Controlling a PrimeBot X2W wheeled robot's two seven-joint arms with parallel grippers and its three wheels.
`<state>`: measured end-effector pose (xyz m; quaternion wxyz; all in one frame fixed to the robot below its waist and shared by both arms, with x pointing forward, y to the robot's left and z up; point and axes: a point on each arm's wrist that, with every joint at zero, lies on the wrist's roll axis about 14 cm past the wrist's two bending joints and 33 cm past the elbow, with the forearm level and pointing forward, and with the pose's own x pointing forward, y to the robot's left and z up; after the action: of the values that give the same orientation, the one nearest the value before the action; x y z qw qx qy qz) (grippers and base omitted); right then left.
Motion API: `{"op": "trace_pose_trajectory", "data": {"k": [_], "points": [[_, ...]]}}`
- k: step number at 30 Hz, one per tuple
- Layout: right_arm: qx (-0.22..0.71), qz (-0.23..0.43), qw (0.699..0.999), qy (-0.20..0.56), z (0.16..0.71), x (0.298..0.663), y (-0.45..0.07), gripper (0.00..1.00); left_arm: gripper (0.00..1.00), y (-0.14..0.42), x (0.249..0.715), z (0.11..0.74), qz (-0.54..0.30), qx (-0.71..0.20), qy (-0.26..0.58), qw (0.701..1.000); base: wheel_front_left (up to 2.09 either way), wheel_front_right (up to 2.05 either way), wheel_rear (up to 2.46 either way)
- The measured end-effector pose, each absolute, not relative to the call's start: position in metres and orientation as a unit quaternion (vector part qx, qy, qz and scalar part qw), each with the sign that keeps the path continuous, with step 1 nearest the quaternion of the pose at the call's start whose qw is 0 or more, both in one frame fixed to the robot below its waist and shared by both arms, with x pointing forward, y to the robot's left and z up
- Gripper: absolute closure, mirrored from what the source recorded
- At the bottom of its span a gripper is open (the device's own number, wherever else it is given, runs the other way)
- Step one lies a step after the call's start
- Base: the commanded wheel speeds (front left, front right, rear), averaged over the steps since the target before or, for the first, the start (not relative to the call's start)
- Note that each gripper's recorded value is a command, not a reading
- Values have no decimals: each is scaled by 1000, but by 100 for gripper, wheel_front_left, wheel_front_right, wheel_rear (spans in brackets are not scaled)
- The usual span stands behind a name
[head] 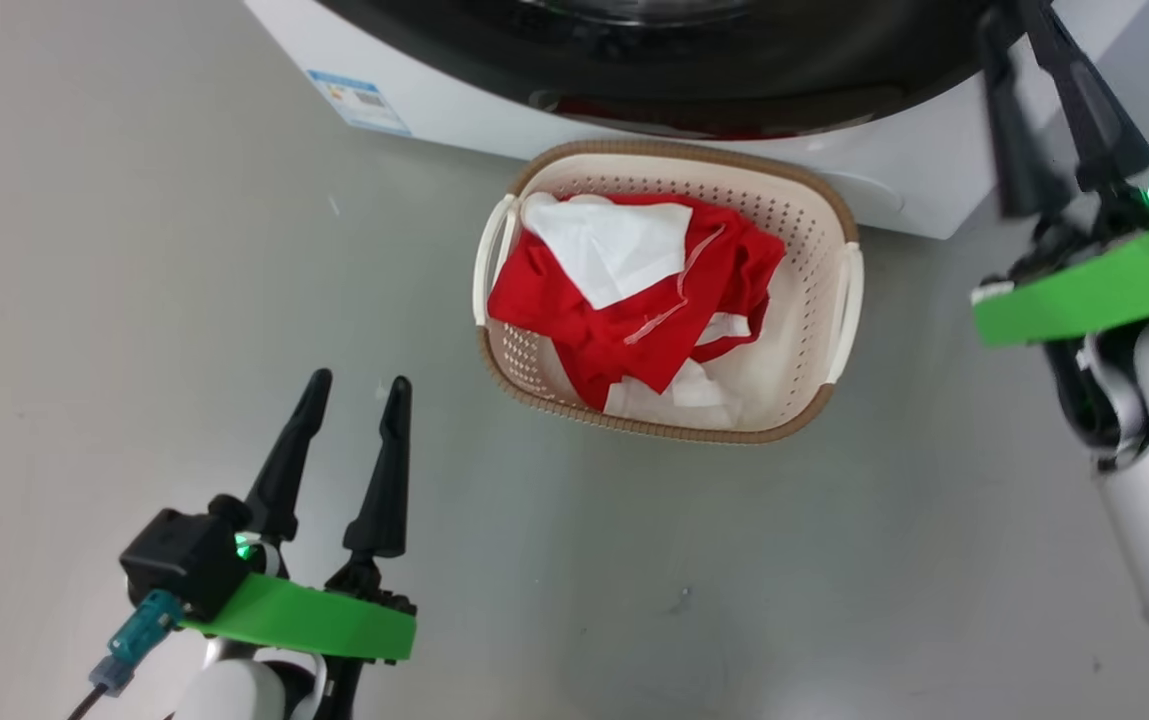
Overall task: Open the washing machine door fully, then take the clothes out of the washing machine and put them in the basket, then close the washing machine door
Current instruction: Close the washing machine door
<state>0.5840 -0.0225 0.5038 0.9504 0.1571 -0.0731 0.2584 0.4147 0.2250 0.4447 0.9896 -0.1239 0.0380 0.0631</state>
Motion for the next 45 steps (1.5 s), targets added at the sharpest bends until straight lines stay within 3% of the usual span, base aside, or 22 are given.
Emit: {"op": "trace_pose_trajectory", "data": {"k": [25, 45], "points": [[135, 158, 977, 38, 453, 458, -108, 0, 0, 205, 390, 456, 28, -109, 31, 993, 0, 0, 0], [131, 63, 988, 46, 454, 389, -172, 0, 0, 183, 378, 465, -22, -105, 24, 994, 0, 0, 0]]}}
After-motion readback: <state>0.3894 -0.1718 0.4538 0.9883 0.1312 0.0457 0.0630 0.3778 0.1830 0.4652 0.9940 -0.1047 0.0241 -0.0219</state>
